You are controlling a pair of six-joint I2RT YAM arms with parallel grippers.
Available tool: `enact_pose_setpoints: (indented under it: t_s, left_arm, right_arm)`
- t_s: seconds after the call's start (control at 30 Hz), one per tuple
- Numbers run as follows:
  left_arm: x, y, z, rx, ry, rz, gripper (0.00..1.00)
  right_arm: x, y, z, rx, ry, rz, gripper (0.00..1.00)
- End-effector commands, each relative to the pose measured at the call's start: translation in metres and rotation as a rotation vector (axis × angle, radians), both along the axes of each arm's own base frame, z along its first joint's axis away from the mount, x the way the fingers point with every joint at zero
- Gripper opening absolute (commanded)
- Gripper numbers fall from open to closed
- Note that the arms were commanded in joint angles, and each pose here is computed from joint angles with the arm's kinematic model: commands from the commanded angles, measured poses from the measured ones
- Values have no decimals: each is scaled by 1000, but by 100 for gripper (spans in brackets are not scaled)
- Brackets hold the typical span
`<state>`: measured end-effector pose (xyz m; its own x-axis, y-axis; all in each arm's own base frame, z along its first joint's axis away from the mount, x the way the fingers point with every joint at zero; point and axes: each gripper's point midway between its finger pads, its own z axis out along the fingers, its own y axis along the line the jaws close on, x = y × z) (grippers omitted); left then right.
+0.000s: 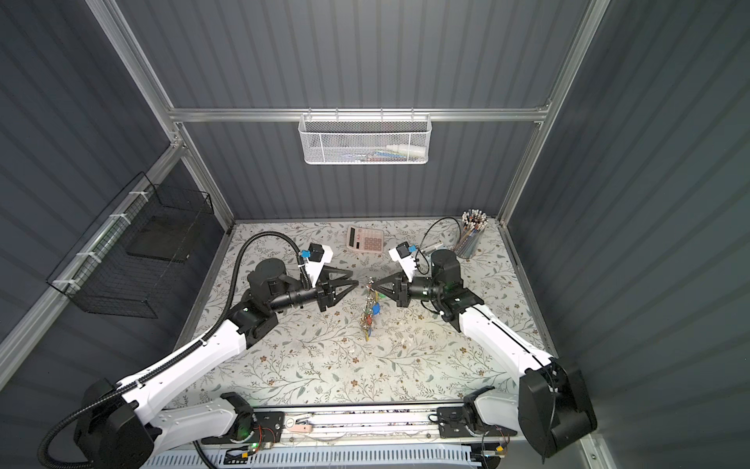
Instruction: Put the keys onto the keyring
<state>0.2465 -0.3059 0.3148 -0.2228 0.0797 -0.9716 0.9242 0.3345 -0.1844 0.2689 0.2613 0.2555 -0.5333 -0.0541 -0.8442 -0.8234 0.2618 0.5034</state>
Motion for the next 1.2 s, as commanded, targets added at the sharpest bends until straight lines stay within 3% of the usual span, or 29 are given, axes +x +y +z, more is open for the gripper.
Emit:
enact_pose_setpoints:
  t_s: [0.0,0.13,0.37,0.9,1.17]
  left_arm:
    - [-26,7,-35,257,12,-154,44]
    - [-32,4,-35,372,33,-264,44]
    - [-15,-6,-24,470,6,-324,44]
    - [-3,-22,-31,510,8,-417,43]
    - [-5,-26,-33,508,7,-435,33]
  right_arm:
    - [-4,0,32,12,-142,30,0]
    - [-7,1,34,9,-161,56,0]
    - [-11,2,36,19,-175,80,0]
    - [-17,3,37,44,-174,106,0]
    - [-17,2,36,45,-174,103,0]
